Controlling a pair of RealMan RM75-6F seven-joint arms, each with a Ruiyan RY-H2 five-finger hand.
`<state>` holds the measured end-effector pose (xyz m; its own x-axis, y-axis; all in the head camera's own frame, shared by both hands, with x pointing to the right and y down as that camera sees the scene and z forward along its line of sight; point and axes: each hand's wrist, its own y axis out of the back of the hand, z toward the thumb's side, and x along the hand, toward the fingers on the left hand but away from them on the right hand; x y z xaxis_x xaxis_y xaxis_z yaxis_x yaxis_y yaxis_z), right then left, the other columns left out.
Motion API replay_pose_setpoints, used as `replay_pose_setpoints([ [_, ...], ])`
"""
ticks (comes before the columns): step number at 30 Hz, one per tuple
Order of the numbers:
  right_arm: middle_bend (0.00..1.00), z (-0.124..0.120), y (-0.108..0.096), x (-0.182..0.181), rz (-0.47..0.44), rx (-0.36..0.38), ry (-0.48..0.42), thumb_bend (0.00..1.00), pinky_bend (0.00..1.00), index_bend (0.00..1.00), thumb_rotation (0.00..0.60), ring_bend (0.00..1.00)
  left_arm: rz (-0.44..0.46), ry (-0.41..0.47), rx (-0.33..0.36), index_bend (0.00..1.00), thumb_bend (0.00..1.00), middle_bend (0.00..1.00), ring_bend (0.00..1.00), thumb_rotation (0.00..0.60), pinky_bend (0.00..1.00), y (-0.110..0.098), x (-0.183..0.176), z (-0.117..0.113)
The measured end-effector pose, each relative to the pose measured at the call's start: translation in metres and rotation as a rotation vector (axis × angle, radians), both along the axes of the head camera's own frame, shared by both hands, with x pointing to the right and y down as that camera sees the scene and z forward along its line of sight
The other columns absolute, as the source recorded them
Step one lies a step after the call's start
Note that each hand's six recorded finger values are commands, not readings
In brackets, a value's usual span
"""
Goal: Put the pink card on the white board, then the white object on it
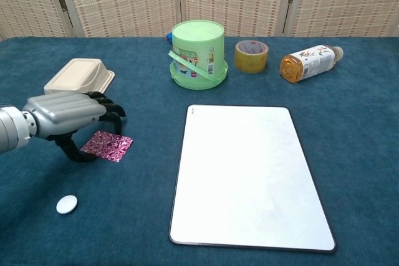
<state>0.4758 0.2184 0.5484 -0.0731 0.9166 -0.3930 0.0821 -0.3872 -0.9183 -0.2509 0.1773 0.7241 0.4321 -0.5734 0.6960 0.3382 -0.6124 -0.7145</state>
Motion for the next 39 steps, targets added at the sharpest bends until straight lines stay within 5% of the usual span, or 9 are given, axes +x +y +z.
replay_pose_setpoints([
  [18, 0.13, -0.004, 0.004, 0.004, 0.014, 0.007, 0.008, 0.29, 0.11, 0.07, 0.600, 0.12, 0.125, 0.157, 0.049, 0.36, 0.33, 0.15, 0.11, 0.600, 0.00, -0.003, 0.068, -0.033],
  [39, 0.13, -0.007, 0.010, 0.013, 0.047, 0.003, 0.022, 0.29, 0.11, 0.07, 0.600, 0.12, 0.302, 0.236, 0.034, 0.37, 0.33, 0.15, 0.11, 0.600, 0.00, 0.016, 0.156, -0.032],
])
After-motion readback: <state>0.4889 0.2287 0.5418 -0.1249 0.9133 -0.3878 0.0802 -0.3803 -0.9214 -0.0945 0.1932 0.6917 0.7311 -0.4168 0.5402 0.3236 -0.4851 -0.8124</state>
